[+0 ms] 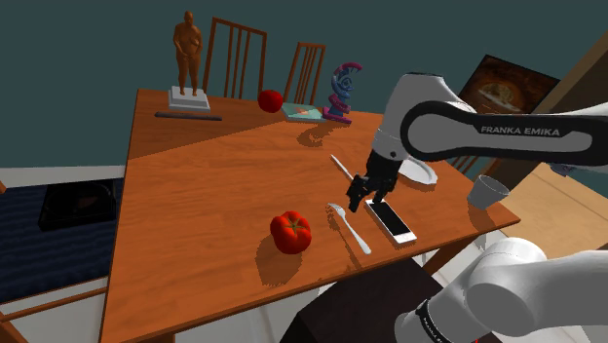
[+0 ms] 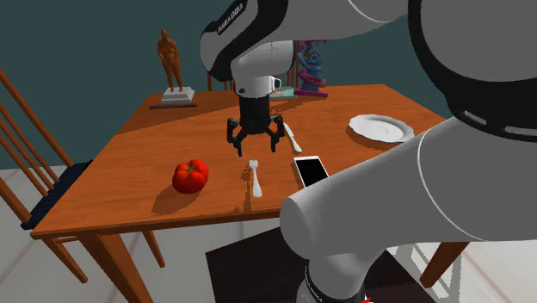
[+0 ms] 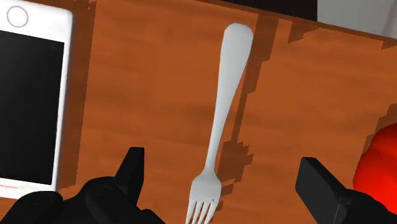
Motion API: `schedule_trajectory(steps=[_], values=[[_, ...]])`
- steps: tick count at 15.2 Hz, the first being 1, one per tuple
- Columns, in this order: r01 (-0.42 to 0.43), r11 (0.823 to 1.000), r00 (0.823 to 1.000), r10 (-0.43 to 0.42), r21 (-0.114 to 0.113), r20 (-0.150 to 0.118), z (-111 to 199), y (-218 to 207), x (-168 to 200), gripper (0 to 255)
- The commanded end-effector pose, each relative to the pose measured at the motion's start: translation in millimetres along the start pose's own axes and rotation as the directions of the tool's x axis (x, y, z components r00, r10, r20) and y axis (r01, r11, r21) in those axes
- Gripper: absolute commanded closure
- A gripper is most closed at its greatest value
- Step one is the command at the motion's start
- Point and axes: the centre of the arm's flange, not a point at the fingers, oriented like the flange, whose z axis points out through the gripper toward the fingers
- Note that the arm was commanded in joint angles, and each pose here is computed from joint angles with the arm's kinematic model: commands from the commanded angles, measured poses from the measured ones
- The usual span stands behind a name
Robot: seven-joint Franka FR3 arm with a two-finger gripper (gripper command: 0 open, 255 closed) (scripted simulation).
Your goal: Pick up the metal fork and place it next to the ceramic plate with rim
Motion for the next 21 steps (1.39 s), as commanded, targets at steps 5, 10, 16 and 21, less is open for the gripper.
schedule_trajectory(steps=[5,10,16,21], values=[[-0.062,0.998,0.998,0.061,0.011,0.021,54.6,-5.7,11.3,0],[-0.062,0.998,0.998,0.061,0.011,0.021,78.7,-6.0,10.8,0],[-0.062,0.998,0.998,0.061,0.011,0.021,78.7,-6.0,10.8,0],[-0.062,0.998,0.998,0.061,0.011,0.021,78.7,-6.0,10.8,255]])
